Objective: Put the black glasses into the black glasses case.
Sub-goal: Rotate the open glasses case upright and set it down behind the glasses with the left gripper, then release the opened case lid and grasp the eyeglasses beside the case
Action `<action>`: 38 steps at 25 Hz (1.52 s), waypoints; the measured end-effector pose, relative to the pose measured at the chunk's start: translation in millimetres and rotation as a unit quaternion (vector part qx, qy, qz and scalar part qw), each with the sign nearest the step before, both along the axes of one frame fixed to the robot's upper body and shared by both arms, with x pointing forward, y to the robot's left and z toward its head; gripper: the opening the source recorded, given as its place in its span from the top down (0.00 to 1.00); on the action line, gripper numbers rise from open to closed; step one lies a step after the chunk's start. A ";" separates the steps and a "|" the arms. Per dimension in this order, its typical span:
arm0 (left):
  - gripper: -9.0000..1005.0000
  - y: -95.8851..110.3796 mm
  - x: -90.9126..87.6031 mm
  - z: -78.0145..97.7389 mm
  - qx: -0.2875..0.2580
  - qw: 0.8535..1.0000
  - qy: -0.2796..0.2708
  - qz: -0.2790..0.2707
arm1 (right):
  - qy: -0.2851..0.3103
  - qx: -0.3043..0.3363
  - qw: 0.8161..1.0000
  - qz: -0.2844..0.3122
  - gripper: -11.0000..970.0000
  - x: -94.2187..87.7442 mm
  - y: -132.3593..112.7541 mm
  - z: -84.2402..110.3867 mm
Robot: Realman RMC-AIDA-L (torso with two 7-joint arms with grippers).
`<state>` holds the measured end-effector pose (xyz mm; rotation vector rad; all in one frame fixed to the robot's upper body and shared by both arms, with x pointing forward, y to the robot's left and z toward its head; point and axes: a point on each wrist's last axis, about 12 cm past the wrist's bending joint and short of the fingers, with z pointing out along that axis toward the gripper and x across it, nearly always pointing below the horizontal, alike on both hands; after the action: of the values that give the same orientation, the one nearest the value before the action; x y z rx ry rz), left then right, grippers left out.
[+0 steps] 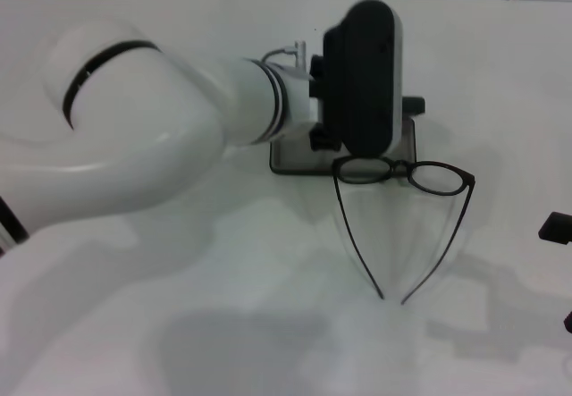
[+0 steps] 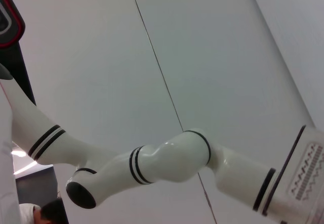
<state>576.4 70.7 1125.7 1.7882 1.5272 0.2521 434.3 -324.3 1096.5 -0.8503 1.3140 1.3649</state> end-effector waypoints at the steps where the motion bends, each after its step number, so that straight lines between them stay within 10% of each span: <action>1: 0.78 -0.8 -1.3 -1.1 0.002 1.000 0.001 -0.003 | 0.000 0.000 1.000 0.000 0.10 0.4 0.2 0.0; 13: 0.78 -3.7 -1.9 1.0 -0.010 1.000 0.010 0.012 | 0.004 0.000 1.000 -0.003 0.10 -1.9 -0.4 -1.5; 17: 0.62 -5.8 -4.6 7.4 -0.021 1.000 0.005 0.008 | 0.005 0.000 1.000 -0.004 0.10 -1.9 0.0 -1.9; 24: 0.61 1.6 -25.0 54.6 -0.101 0.995 -0.017 0.018 | 0.005 -0.076 0.996 -0.040 0.10 20.5 -7.2 -1.9; 31: 0.64 45.2 -52.0 118.9 -0.312 0.948 0.009 0.058 | -0.008 -0.190 0.982 -0.008 0.14 53.4 -9.4 35.5; 38: 0.66 103.9 -78.0 113.0 -0.428 0.890 0.156 -0.026 | 0.028 -0.379 0.925 -0.013 0.22 92.6 18.7 96.2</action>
<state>498.4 174.5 1238.7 1.1656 1.4572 -0.6807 527.0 -305.7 1192.7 -1.2981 1.9306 0.8377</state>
